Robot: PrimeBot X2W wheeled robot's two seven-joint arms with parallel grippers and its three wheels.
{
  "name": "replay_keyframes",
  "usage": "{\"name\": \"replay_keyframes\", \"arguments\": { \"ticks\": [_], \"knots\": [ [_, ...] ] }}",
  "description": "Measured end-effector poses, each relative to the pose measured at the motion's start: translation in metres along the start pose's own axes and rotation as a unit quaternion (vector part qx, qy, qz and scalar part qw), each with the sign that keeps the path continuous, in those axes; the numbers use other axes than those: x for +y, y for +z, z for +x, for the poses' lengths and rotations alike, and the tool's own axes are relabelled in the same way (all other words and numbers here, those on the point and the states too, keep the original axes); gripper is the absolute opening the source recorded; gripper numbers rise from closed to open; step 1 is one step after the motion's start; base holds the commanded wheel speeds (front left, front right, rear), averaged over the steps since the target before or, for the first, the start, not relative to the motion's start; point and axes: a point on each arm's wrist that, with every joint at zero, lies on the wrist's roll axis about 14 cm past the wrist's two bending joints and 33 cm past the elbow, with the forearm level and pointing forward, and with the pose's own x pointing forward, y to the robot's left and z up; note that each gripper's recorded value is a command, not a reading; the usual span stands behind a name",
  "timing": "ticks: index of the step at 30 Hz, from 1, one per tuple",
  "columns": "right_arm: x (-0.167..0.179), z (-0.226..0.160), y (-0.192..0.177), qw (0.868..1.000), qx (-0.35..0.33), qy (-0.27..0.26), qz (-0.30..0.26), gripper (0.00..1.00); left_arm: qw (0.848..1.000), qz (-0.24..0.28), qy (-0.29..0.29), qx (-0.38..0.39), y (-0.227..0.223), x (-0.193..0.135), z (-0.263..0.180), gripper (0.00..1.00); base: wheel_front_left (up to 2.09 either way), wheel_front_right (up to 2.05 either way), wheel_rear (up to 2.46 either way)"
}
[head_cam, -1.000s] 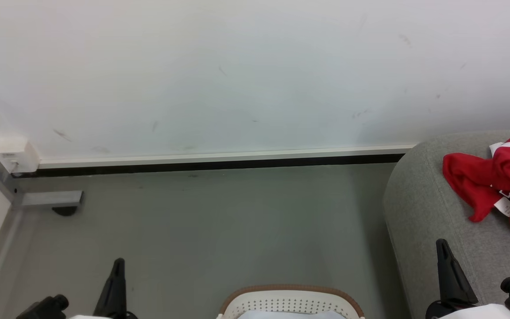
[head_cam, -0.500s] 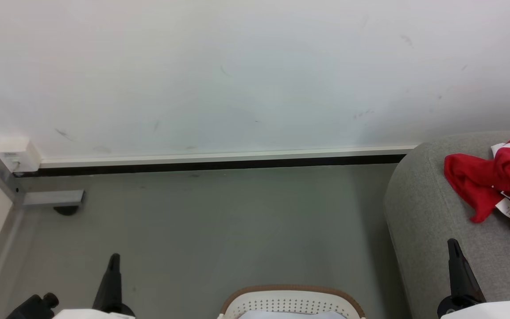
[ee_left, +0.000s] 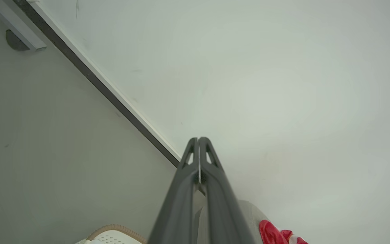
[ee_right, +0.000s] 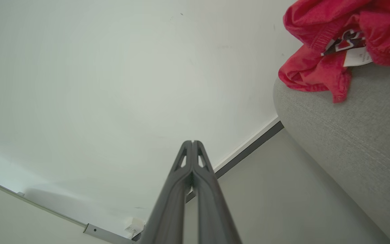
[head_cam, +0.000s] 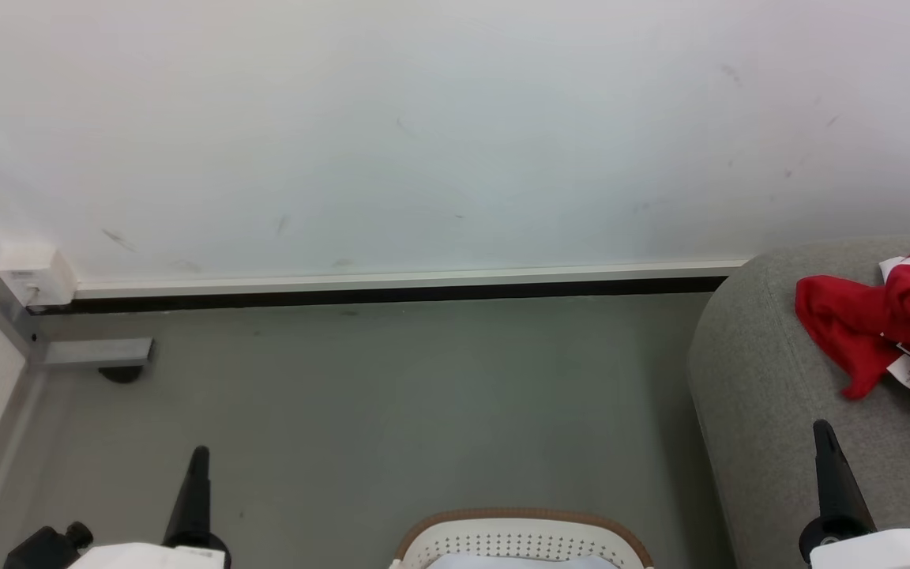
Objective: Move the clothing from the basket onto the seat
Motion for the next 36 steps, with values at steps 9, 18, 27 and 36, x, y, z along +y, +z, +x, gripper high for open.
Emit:
{"name": "replay_keyframes", "arguments": {
  "ticks": [9, 18, 27, 36],
  "knots": [
    [-0.003, 0.001, 0.004, 0.999, -0.002, -0.005, 0.048, 0.00, 0.999, -0.047, 0.002, 0.002, 0.002, -0.001, 0.002, 0.00, 0.00, 0.00, 0.00],
    [-0.004, 0.002, 0.006, 0.996, -0.002, -0.008, 0.092, 0.00, 0.996, -0.093, 0.001, 0.001, 0.005, -0.003, 0.003, 0.00, 0.00, 0.00, 0.00],
    [-0.004, 0.005, 0.010, 0.991, -0.003, -0.008, 0.132, 0.00, 0.991, -0.135, -0.003, 0.001, 0.008, -0.006, 0.005, 0.00, 0.00, 0.00, 0.00],
    [-0.004, 0.006, 0.012, 0.985, -0.005, -0.008, 0.171, 0.00, 0.985, -0.172, -0.005, 0.003, 0.010, -0.007, 0.005, 0.00, 0.00, 0.00, 0.00]
  ]
}}
